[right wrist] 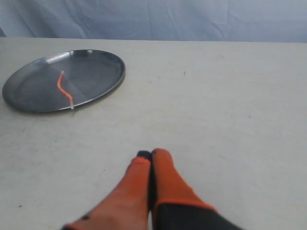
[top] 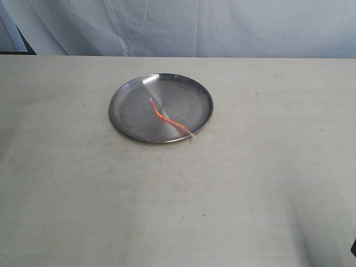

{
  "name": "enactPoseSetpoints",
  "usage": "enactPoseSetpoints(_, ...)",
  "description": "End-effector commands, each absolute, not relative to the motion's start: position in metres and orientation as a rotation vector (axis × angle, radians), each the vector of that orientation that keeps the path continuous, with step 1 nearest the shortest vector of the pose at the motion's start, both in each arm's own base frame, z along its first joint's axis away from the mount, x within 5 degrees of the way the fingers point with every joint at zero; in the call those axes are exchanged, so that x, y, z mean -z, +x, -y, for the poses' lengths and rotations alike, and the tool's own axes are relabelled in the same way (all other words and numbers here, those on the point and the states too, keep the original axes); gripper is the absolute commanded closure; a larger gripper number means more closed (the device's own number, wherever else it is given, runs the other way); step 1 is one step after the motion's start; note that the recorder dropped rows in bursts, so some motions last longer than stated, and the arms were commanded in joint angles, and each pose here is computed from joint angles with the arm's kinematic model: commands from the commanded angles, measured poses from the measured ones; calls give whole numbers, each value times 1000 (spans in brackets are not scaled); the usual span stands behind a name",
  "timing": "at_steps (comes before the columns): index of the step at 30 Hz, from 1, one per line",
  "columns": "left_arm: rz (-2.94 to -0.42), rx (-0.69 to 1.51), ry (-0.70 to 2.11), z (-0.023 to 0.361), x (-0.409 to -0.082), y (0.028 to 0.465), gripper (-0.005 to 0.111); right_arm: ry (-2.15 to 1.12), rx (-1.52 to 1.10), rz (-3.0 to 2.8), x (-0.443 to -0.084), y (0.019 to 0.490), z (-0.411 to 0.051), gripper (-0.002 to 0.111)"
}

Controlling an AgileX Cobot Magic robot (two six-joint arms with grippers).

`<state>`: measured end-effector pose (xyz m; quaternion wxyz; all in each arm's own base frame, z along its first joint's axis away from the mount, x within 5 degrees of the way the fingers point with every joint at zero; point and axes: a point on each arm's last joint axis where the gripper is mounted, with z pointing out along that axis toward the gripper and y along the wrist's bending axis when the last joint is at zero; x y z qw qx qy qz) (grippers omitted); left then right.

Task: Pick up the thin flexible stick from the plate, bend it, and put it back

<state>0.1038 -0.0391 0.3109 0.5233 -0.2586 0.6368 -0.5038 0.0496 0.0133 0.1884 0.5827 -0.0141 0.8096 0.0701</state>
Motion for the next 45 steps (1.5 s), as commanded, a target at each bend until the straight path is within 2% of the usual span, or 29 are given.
enactPoseSetpoints(1, -1461, 1274, -877, 25, -271, 86, 55, -27, -157, -1877, -188, 50, -13, 109)
enactPoseSetpoints(4, -1449, 1286, -1071, 18, -244, 79, 55, -27, -157, -1877, -188, 50, -13, 109)
enactPoseSetpoints(11, -1496, 1085, -1224, 3, -191, 67, 55, -27, -157, -1877, -188, 50, -13, 109)
enactPoseSetpoints(17, -1508, 933, -1052, -2, -192, 61, 55, -26, -159, -1877, -188, 50, -13, 109)
enactPoseSetpoints(23, -1528, 659, -617, 0, -202, 57, 55, -26, -159, -1877, -188, 50, -13, 109)
enactPoseSetpoints(28, -1510, 543, -402, 3, -208, 56, 55, -26, -159, -1877, -188, 50, -13, 109)
enactPoseSetpoints(45, -1487, 538, -348, 5, -211, 56, 55, -26, -159, -1877, -188, 50, -13, 109)
